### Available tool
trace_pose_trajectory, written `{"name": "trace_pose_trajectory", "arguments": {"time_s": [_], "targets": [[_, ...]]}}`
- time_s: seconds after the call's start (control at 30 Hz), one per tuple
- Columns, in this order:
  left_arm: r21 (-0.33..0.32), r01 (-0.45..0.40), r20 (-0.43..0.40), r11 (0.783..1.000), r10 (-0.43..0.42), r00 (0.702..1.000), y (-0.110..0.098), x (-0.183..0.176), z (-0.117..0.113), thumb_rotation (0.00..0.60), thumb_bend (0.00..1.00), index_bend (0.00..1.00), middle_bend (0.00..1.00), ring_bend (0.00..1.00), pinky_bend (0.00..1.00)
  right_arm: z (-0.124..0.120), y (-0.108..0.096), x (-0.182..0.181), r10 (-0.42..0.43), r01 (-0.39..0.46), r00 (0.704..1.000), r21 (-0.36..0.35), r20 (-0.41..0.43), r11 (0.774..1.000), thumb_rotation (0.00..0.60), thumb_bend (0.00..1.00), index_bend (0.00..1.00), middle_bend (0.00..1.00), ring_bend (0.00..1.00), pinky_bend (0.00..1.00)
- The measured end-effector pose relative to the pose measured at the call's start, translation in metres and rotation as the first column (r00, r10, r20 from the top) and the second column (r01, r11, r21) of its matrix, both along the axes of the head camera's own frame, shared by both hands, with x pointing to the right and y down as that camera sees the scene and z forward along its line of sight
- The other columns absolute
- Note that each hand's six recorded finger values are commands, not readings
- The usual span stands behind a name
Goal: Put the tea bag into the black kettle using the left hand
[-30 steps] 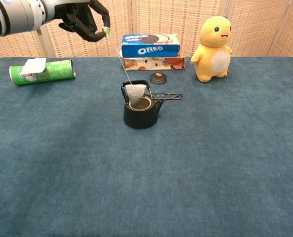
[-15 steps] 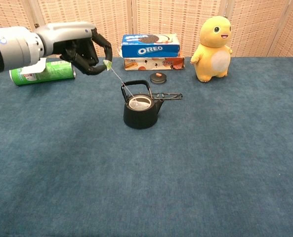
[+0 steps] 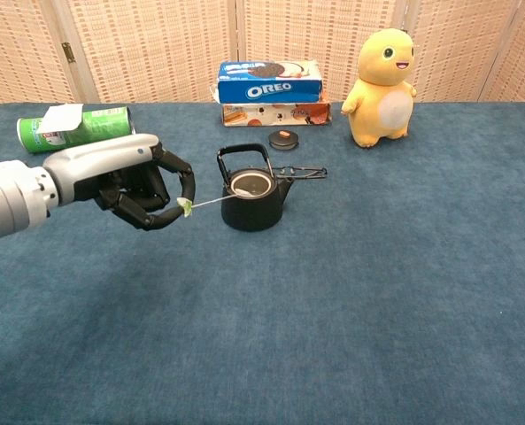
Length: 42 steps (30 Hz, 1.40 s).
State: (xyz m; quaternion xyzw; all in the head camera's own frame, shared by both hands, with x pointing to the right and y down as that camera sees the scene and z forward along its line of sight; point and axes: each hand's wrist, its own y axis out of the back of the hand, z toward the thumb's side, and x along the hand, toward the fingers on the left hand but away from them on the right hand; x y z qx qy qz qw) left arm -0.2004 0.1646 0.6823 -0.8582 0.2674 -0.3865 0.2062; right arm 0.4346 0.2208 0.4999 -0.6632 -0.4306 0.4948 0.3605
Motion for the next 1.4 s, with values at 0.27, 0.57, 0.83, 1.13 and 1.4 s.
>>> {"name": "trace_pose_trajectory", "arguments": {"time_s": [0.27,0.57,0.83,1.13,1.4], "targets": [[-0.001,0.008,0.026,1.0,-0.008,1.0,0.004,-0.007,0.007,0.6,0.2,0.0,1.0,1.0,1.0,-0.001,0.001,0.0,-0.001,0.001,1.0,0.002,0.001,1.0,0.34,0.4,0.0,0.0,0.02,0.0],[0.057,-0.022,0.106,0.998,0.016,0.994,-0.005,-0.025,-0.011,0.595,0.13,0.0,0.85,0.91,0.95,-0.001,0.001,0.001,0.0,0.0,1.0,-0.001,-0.001,1.0,0.339,0.4,0.0,0.0,0.02,0.0],[0.273,-0.004,0.342,0.962,-0.093,0.935,-0.004,-0.114,-0.056,0.599,0.13,0.0,0.14,0.11,0.21,0.008,0.003,0.003,-0.001,0.0,1.0,-0.052,-0.015,0.999,0.339,0.4,0.0,0.0,0.02,0.0],[0.521,0.144,0.487,0.841,-0.432,0.759,0.07,-0.242,-0.115,0.6,0.13,0.02,0.1,0.05,0.14,0.026,0.005,-0.007,-0.039,0.031,0.997,-0.12,-0.069,0.992,0.341,0.4,0.0,0.0,0.02,0.0],[0.535,0.132,0.552,0.835,-0.463,0.693,0.118,-0.279,-0.117,0.6,0.13,0.03,0.1,0.09,0.16,0.037,0.011,-0.023,-0.079,0.065,0.992,-0.147,-0.094,0.987,0.339,0.4,0.0,0.0,0.02,0.0]]}}
